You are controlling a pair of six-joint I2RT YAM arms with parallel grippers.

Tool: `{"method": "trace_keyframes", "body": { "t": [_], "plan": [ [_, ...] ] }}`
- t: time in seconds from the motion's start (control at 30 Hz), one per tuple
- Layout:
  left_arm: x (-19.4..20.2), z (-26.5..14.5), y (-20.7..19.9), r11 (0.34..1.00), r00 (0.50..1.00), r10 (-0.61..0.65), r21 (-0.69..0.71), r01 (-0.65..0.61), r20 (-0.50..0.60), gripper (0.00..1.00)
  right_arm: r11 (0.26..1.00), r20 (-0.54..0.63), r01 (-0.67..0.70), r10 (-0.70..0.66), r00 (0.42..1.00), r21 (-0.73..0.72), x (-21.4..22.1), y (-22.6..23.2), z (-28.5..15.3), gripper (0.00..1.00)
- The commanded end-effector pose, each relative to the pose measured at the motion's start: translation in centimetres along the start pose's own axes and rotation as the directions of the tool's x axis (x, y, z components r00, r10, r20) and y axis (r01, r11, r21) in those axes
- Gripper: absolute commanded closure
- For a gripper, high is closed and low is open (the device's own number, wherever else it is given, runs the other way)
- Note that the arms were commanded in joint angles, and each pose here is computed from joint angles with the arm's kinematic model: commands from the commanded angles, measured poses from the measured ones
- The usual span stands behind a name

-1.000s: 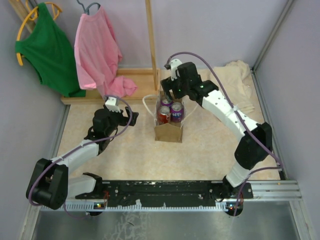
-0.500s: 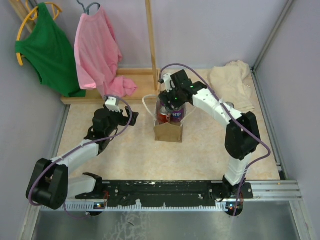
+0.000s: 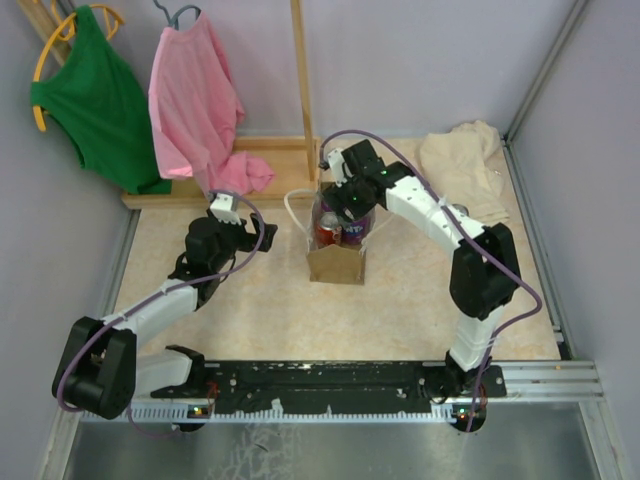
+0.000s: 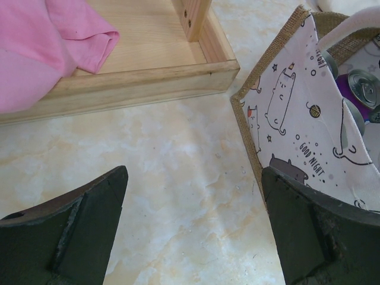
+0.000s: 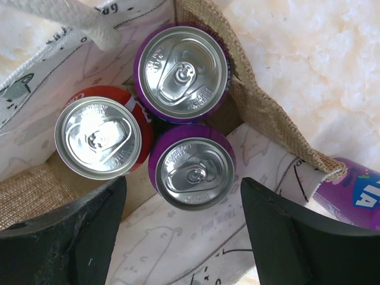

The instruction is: Take the beverage out of the canvas bag

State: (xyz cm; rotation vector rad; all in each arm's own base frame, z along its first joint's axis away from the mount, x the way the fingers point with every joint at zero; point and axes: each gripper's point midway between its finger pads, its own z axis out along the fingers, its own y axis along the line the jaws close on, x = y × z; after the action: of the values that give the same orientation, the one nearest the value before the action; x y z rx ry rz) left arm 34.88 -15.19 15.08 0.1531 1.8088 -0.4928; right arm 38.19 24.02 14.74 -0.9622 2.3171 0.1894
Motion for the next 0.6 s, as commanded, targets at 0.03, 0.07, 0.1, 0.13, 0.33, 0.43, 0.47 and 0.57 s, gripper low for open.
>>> {"method": "trace_keyframes", "body": {
  "t": [0.03,0.07,0.1,0.13,0.33,0.43,0.47,0.57],
  "plan": [
    [-1.4,0.2,-0.9,1.000,0.999,0.006,0.029,-0.007,0.039,0.00,0.997,0.031,0.069,-0.070,0.997,0.042,-2.2,-1.6,-1.6,0.23],
    [-1.4,0.2,-0.9,1.000,0.999,0.007,0.029,-0.008,0.038,0.00,0.996,0.029,0.081,-0.083,0.996,0.040,-2.3,-1.6,-1.6,0.23],
    [-1.4,0.3,-0.9,1.000,0.999,0.010,0.029,-0.011,0.038,0.00,0.995,0.027,0.095,-0.096,0.995,0.037,-2.4,-1.6,-1.6,0.23],
    [-1.4,0.3,-0.9,1.000,0.999,0.010,0.029,-0.011,0.036,0.00,0.993,0.023,0.112,-0.112,0.993,0.028,-2.4,-1.6,-1.5,0.23],
    [-1.2,0.5,-1.1,0.999,1.000,0.008,0.040,-0.010,0.030,0.00,0.981,-0.007,0.190,-0.190,0.982,-0.025,-2.2,-1.1,-1.0,0.24],
    [-1.2,0.5,-1.0,0.999,0.999,0.008,0.040,-0.010,0.031,0.00,0.977,-0.036,0.206,-0.209,0.977,-0.056,-1.5,-0.8,-0.5,0.24],
    [-1.2,0.5,-1.0,0.999,0.999,0.009,0.040,-0.010,0.031,0.00,0.976,-0.044,0.210,-0.213,0.976,-0.064,-1.3,-0.7,-0.3,0.25],
    [-1.2,0.4,-1.0,0.999,0.999,0.008,0.041,-0.009,0.031,0.00,0.973,-0.064,0.216,-0.222,0.973,-0.086,-0.7,-0.5,0.3,0.26]
  ]
}}
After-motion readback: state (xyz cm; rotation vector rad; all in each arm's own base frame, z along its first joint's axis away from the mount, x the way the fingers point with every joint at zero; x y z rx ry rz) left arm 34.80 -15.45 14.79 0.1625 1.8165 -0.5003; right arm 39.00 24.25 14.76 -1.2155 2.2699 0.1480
